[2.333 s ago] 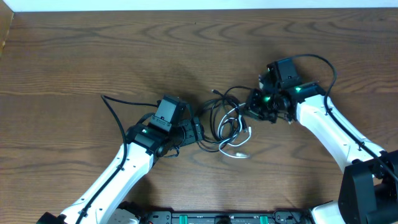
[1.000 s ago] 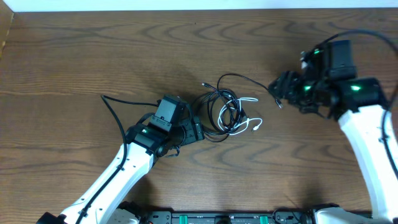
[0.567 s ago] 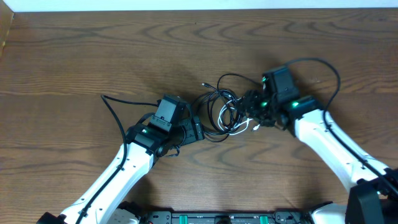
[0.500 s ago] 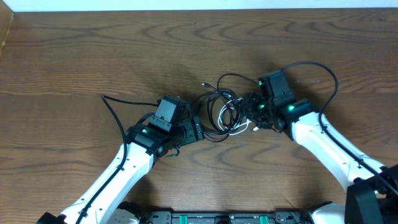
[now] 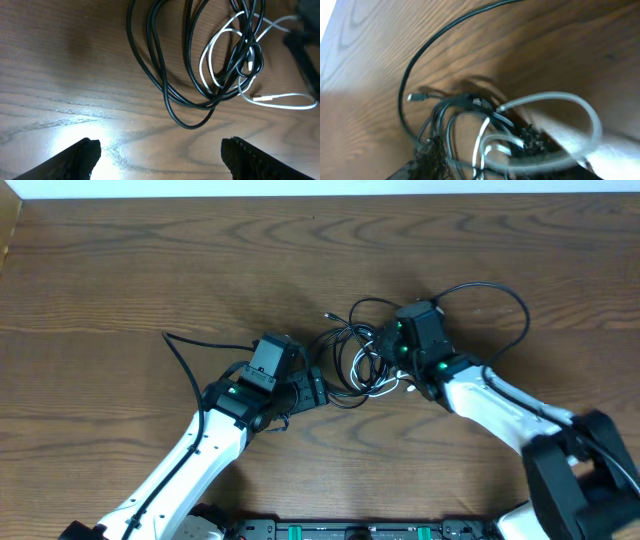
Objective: Untangle cables
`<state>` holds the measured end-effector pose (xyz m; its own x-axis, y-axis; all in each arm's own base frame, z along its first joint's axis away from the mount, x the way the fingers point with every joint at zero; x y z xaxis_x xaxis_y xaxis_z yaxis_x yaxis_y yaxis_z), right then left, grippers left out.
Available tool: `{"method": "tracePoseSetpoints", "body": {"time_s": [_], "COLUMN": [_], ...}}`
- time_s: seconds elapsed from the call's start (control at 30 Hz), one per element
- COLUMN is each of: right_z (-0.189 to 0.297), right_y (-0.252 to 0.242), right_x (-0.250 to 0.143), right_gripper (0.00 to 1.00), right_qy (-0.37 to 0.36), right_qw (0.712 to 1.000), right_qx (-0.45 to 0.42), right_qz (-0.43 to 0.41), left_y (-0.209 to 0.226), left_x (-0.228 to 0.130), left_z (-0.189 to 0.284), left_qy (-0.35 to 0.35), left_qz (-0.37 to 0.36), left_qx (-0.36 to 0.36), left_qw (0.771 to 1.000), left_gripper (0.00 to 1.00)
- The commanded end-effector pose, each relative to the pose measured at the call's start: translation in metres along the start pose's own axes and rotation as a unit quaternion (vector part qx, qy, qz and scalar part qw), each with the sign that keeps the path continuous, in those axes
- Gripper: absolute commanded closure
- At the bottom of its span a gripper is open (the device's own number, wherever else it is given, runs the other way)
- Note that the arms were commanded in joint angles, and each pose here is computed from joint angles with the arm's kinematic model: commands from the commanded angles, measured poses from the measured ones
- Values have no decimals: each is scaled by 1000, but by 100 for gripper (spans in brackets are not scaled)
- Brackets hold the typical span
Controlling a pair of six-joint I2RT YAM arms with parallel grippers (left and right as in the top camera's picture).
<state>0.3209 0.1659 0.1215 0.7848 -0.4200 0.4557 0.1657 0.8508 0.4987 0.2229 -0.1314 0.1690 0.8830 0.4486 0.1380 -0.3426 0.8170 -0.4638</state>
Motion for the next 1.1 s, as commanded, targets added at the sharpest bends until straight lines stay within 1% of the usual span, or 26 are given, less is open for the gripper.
{"method": "tracePoseSetpoints", "body": {"time_s": [0.0,0.1,0.13,0.17,0.2,0.33,0.47,0.6,0.73,0.8,0.9,1.07], "right_z": [-17,-21,-21,-20,-19,-6,26,94,150,183,216,247], "right_y": [-5,4,6,9,12,21,35,47,55,63,70,81], "right_x": [-1,7,9,12,14,21,33,58,73,77,80,87], "right_gripper": [60,75,82,93,99,99,99,99,99,99,99,99], "right_qy": [-22,-55,-62,-72,-77,-92,-121,-186,-221,-227,-226,-210], "right_qw": [999,996,994,991,989,980,969,957,944,935,927,927], "right_qx": [-8,19,25,33,41,57,77,108,123,136,133,131], "right_qz": [31,74,87,106,121,166,203,196,212,238,267,282], "left_y": [-2,-2,-2,-2,-2,-2,-2,-2,-2,-2,-2,-2], "left_x": [2,2,2,2,2,2,2,2,2,3,2,2], "left_z": [1,1,1,1,1,1,1,1,1,1,1,1], "left_qy": [-7,-7,-7,-7,-7,-7,-7,-7,-6,-7,-6,-6], "left_qz": [-7,-7,-7,-7,-7,-7,-7,-7,-7,-7,-7,-4], "left_qx": [1,1,1,1,1,1,1,1,1,1,1,0], "left_qw": [1000,1000,1000,1000,1000,1000,1000,1000,1000,1000,1000,1000], "left_gripper": [16,16,16,16,16,16,16,16,16,16,16,16]}}
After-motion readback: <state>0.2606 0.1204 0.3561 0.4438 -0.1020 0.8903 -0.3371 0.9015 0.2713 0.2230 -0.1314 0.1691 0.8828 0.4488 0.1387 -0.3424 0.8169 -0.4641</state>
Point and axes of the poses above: each gripper's point midway between its finger pads, its own z axis back along the fingers, its own y axis along the line the jaws close on, x = y × z, the point moved 9 cm from there along z, back along the fingers, and after that the axes turned 12 degrees about z, right-handed, at the moved point
